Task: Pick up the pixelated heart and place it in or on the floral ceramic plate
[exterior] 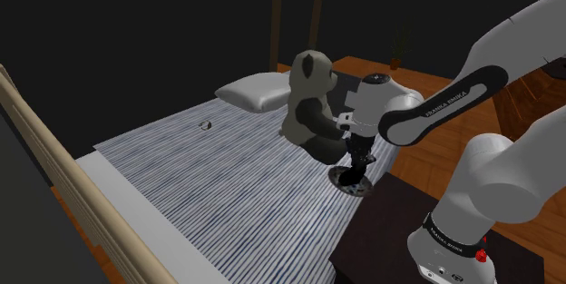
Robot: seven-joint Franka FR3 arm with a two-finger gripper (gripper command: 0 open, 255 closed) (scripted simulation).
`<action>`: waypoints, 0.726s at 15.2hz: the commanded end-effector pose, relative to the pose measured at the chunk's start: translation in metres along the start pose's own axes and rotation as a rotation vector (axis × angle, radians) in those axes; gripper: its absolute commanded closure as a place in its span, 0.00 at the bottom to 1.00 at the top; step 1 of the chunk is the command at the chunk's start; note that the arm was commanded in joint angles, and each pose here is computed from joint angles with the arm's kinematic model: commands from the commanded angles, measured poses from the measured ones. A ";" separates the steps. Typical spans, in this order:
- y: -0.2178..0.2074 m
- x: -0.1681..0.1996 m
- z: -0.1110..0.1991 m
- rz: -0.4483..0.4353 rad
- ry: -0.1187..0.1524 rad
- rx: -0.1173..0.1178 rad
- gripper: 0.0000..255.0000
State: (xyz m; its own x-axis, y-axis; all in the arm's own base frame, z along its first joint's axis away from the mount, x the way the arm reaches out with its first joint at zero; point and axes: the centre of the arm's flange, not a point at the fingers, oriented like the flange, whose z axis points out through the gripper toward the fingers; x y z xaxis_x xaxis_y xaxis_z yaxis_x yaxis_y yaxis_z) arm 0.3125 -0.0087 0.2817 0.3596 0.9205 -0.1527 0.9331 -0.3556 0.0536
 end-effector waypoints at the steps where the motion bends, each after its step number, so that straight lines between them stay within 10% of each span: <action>1: -0.002 -0.001 0.003 0.000 -0.003 0.008 1.00; 4: -0.002 -0.001 0.003 0.000 -0.003 0.008 1.00; 5: -0.002 0.000 0.004 0.000 -0.003 0.008 0.00; 11: -0.002 -0.001 -0.010 0.000 -0.003 0.008 0.00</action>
State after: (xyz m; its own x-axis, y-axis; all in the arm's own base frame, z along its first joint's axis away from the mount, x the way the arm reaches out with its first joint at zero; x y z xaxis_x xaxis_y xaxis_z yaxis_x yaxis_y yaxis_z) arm 0.3106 -0.0081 0.2856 0.3590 0.9204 -0.1548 0.9333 -0.3560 0.0476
